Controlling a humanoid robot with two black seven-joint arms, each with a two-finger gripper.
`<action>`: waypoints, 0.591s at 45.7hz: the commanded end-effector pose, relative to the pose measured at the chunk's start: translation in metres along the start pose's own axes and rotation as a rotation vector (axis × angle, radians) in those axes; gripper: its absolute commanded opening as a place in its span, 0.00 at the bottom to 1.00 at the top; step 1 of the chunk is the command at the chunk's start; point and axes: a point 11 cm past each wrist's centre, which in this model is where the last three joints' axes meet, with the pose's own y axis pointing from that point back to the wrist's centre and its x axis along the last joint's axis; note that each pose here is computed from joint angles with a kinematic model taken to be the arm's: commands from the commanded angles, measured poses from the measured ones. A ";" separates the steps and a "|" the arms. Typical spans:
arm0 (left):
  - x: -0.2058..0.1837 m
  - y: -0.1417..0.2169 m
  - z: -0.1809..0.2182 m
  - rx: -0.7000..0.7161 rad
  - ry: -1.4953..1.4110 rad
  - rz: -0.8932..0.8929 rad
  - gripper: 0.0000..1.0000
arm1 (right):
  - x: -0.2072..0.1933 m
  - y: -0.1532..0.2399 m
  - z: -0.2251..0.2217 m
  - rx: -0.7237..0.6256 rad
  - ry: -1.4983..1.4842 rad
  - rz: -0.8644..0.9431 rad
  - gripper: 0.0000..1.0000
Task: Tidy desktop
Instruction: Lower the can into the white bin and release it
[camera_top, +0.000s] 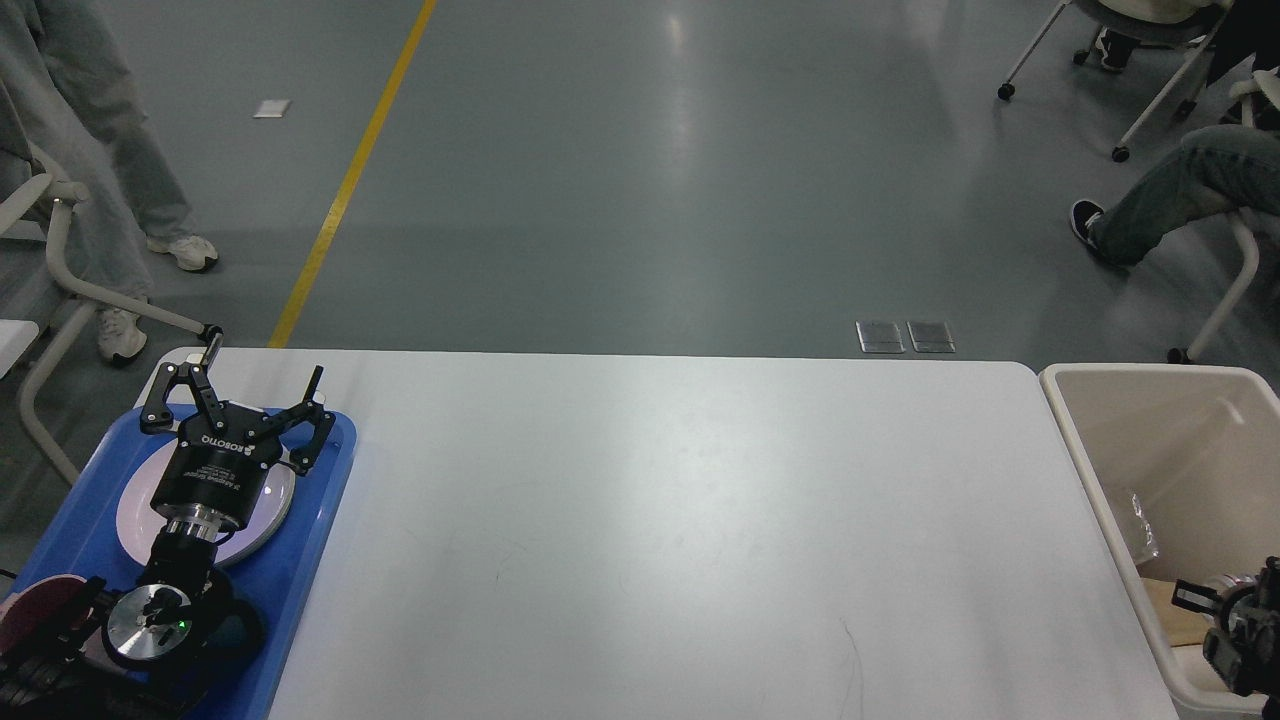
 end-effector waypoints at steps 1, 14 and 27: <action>0.000 0.000 0.000 0.000 0.000 0.000 0.96 | 0.004 0.000 0.003 -0.002 -0.020 0.001 1.00; 0.000 0.000 0.000 0.000 0.000 0.000 0.96 | 0.013 0.002 -0.004 0.019 -0.103 0.002 1.00; 0.000 0.000 0.000 0.000 0.000 0.000 0.96 | 0.059 0.011 -0.013 0.169 -0.898 -0.013 1.00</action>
